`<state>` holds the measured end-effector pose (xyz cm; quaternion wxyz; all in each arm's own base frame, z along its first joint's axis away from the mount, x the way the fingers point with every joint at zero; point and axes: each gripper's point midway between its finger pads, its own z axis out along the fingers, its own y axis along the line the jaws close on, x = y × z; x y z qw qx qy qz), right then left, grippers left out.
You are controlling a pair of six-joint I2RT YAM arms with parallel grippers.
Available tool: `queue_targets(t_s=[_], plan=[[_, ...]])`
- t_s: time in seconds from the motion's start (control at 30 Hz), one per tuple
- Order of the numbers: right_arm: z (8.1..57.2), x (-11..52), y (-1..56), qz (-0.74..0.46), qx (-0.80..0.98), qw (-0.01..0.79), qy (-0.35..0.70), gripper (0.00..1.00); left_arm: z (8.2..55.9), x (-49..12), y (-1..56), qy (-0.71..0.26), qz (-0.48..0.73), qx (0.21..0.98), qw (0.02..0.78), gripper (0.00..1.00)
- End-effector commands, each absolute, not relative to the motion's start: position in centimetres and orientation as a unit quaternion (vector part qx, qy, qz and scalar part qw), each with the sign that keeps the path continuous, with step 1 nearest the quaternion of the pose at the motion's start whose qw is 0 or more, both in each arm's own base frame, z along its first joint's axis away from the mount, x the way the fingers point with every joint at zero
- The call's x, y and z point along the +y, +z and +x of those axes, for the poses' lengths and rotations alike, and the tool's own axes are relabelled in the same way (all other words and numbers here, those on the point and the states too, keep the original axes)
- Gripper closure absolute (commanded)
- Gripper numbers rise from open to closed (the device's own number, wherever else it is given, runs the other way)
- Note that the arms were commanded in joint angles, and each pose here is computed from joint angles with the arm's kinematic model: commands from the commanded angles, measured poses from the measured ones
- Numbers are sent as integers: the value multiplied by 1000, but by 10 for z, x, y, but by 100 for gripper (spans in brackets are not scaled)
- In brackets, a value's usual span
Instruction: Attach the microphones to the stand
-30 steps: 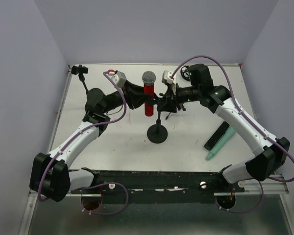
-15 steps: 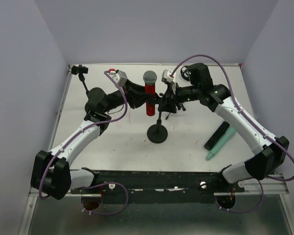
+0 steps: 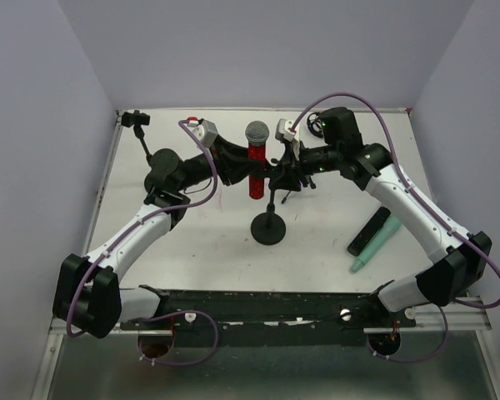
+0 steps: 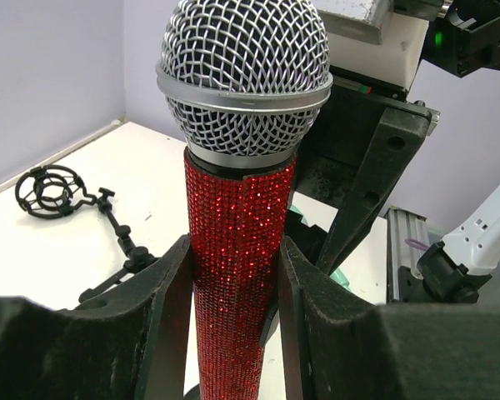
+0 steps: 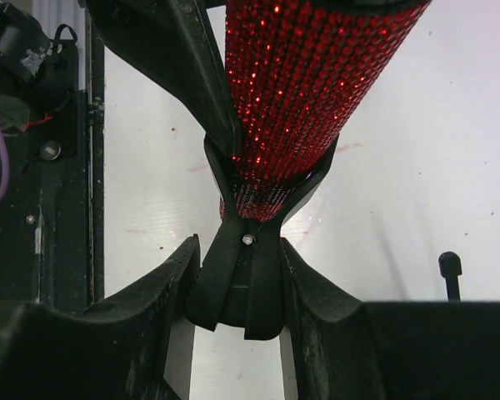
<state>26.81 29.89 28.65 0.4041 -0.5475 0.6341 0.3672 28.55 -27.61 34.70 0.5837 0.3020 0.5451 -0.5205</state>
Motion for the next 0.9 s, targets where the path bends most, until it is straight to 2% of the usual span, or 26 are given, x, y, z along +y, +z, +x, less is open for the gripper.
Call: queue_targets(t_s=[0.0,0.2,0.33,0.4,0.5,0.67,0.77,0.87], plan=[[268,304,287,-546,636,393,378,99,271,-285,371,-544,331,501,586,100],[269,303,287,-544,639,391,378,98,266,-292,367,-552,351,502,566,100],[270,304,284,-539,643,390,379,92,268,-292,358,-541,357,516,560,100],[271,304,283,-537,645,390,378,84,269,-289,355,-531,355,520,566,100],[272,302,285,-532,648,396,374,59,269,-286,355,-520,353,523,575,100],[271,296,287,-529,650,406,365,32,273,-282,358,-508,343,527,588,100],[270,290,291,-530,647,413,360,22,273,-281,359,-504,341,526,595,100],[268,285,293,-531,645,418,357,20,273,-280,361,-502,340,526,597,100]])
